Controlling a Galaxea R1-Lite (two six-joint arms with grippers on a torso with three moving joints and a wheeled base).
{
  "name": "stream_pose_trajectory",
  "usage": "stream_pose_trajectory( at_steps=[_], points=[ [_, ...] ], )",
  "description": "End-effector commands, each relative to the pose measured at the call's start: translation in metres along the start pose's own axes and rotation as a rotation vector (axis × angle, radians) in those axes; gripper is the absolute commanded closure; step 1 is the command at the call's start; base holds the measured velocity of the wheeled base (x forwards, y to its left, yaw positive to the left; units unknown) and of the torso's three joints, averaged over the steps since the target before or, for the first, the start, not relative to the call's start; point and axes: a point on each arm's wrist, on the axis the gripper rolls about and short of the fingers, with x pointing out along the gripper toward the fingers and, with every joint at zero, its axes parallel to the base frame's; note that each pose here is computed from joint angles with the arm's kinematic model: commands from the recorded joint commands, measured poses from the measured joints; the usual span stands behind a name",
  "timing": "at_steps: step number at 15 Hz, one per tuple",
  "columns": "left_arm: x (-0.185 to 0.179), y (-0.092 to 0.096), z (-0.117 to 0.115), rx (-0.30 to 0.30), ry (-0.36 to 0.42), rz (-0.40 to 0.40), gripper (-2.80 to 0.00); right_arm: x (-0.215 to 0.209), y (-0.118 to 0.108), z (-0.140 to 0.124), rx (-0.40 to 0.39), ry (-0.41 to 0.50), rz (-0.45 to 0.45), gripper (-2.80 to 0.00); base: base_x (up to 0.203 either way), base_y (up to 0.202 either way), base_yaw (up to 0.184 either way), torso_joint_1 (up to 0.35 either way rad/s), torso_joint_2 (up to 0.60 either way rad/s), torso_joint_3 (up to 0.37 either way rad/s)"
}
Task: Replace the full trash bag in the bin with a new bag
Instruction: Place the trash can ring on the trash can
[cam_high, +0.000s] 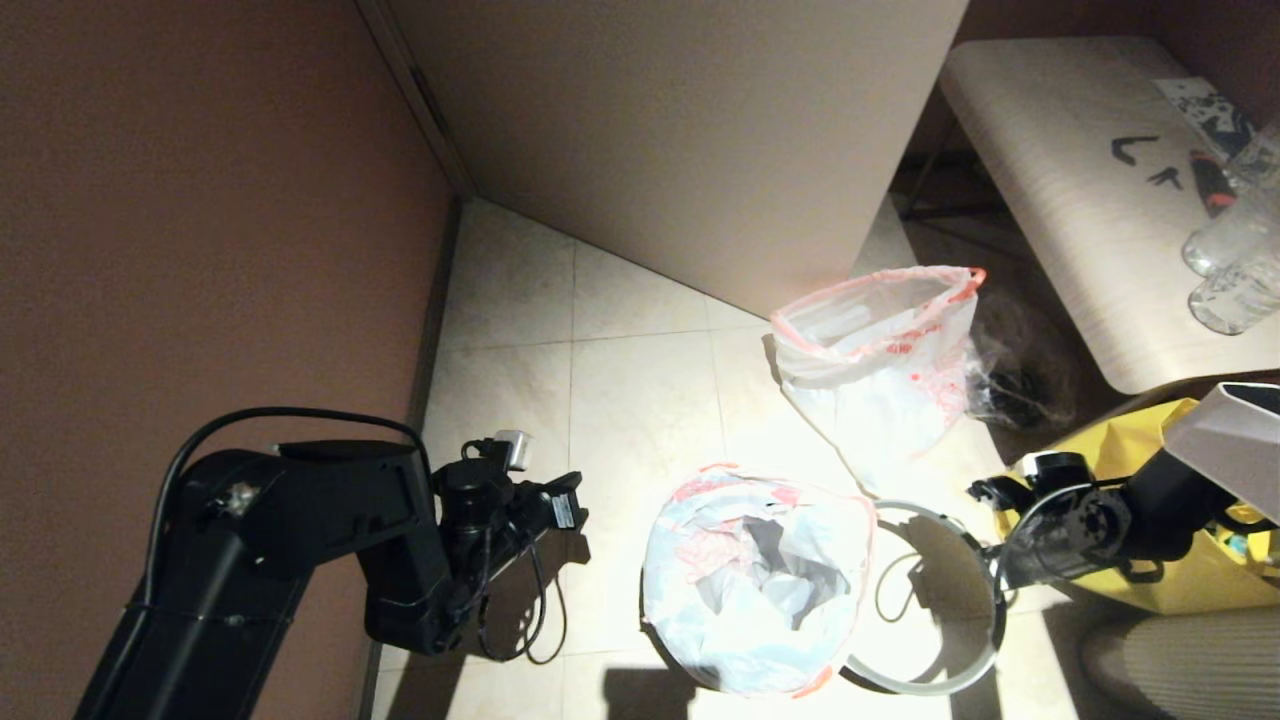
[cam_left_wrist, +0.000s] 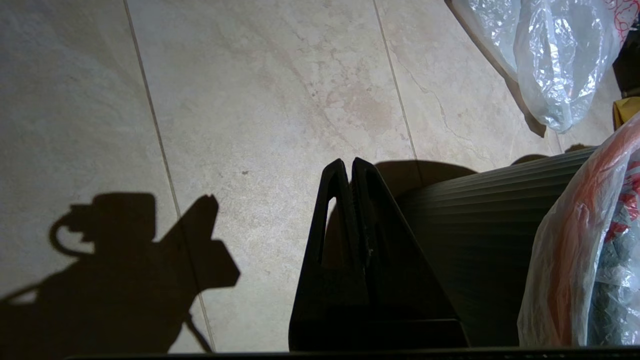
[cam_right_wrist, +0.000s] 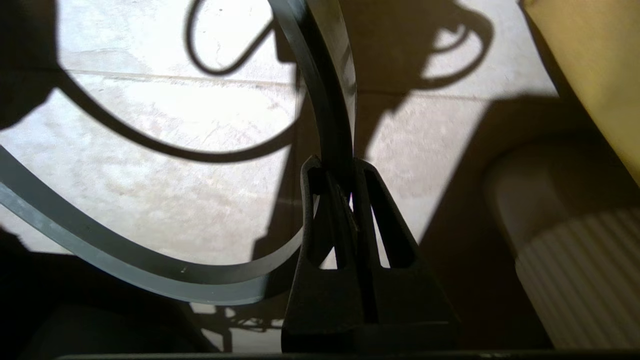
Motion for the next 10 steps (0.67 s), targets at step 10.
stream_pose_trajectory(
  at_steps=[10],
  points=[
    [-0.003,0.000,0.006,-0.005,-0.016,-0.003,0.00,-0.145,-0.014,-0.011,0.096,-0.122,-0.062,0.00,0.000,0.000,0.000,0.000,0.00,0.000]
  ],
)
